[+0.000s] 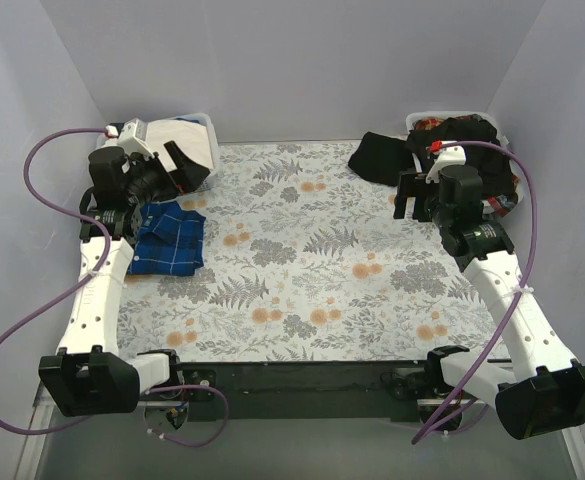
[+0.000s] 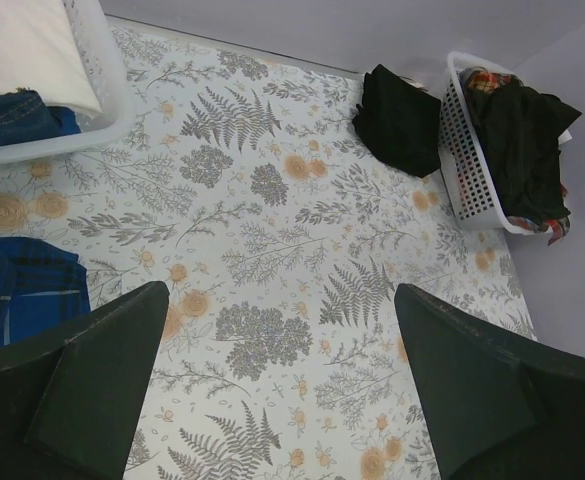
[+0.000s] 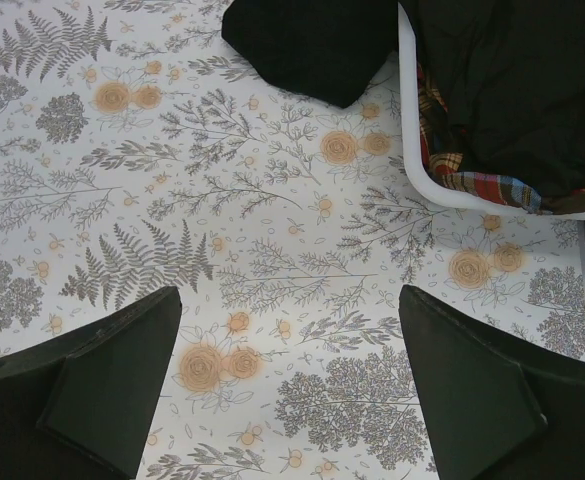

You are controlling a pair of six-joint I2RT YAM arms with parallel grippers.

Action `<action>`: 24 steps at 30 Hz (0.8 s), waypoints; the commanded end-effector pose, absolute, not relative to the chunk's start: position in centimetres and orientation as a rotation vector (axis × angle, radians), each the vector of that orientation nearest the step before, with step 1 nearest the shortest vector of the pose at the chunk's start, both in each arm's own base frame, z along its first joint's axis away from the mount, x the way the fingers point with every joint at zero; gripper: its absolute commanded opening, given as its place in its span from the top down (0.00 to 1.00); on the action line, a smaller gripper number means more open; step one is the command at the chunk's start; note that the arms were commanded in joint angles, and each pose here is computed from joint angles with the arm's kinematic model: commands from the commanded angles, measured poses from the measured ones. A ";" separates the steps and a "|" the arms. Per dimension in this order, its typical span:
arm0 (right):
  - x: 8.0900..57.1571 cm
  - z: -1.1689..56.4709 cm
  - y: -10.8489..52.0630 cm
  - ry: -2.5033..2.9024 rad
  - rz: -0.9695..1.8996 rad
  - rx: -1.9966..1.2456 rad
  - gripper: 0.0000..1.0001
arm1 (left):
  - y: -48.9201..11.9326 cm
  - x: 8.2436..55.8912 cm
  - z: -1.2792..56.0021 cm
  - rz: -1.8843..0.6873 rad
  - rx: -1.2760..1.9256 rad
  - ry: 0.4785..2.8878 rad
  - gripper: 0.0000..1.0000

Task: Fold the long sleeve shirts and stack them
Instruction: Grab the shirt from the pile

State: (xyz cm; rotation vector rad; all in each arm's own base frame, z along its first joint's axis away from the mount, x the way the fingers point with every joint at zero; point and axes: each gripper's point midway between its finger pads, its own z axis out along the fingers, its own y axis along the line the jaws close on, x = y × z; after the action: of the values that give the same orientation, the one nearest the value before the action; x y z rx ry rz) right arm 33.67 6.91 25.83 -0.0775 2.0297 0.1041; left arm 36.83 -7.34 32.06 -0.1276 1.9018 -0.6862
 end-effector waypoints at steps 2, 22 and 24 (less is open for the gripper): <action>33.8 26.8 6.8 2.002 0.098 -0.078 0.01 | -7.2 37.0 33.3 -0.684 -0.146 1.878 0.02; 41.1 29.1 -1.7 2.069 -0.350 0.420 0.12 | -10.9 36.1 33.1 -0.990 -0.120 1.910 0.02; 43.4 28.6 -2.6 2.056 -0.355 0.471 0.15 | -10.8 35.9 32.7 -0.987 -0.120 1.919 0.02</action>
State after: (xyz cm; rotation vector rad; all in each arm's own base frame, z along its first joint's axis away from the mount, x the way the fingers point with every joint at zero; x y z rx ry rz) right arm 42.11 0.66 29.08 0.2937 2.0644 -0.2502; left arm 36.78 -10.35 31.60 -0.1702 1.9471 -0.9675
